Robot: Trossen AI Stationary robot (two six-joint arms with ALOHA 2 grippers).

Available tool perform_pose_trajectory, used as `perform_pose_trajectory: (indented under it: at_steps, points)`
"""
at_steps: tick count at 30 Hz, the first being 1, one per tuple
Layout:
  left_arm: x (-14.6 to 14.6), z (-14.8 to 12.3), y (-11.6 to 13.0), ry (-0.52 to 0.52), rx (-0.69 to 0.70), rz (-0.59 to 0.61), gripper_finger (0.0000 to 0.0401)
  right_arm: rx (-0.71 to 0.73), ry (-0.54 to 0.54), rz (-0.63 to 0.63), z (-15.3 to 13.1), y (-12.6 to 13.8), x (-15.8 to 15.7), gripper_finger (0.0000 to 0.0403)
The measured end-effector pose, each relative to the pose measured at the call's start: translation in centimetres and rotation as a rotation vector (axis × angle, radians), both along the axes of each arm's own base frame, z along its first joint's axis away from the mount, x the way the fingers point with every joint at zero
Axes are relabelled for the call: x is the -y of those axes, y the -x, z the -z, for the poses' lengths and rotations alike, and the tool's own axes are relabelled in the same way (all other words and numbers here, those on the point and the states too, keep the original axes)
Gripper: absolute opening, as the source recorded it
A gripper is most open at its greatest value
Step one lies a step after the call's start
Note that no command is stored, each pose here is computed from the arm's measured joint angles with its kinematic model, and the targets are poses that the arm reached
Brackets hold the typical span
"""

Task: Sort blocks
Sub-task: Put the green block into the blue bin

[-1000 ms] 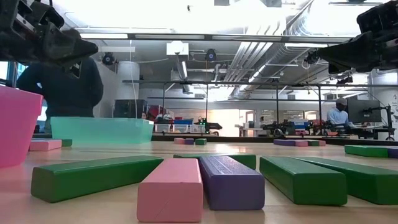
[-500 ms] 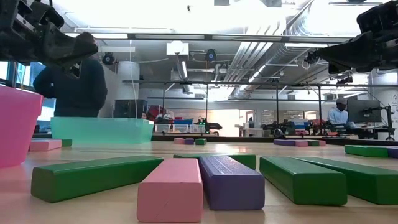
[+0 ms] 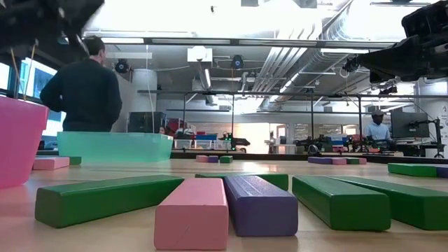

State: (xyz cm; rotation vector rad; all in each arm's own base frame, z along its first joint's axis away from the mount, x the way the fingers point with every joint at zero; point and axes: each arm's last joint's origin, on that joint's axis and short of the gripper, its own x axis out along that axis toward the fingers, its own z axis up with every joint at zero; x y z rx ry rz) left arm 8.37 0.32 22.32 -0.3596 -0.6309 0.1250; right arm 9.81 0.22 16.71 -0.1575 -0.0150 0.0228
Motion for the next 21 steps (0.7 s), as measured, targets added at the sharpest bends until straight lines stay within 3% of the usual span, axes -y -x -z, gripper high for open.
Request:
perform_pose_trajectory:
  at_steps: [2, 4, 13, 18, 21]
  points:
    - [-0.1, -1.2, 0.3, -0.006, 0.082, -0.048, 0.0023, 0.0, 0.0, 0.0, 0.0, 0.0, 0.0, 0.0]
    - [-0.1, -2.5, -0.1, -0.037, 0.065, -0.074, 0.0023, 0.001, 0.0, 0.0, 0.0, 0.0, 0.0, 0.0]
    - [-0.1, -8.4, -5.8, -0.027, -0.222, -0.161, 0.0023, 0.0, 0.0, 0.0, 0.0, 0.0, 0.0, 0.0]
    - [0.1, -10.9, -9.6, -0.054, -0.476, -0.152, 0.0023, 0.003, 0.0, 0.0, 0.0, 0.0, 0.0, 0.0]
    - [0.0, -12.6, -10.6, 0.006, -0.49, -0.134, 0.0023, 0.038, -0.015, -0.001, -0.4, 0.0, 0.0, 0.0]
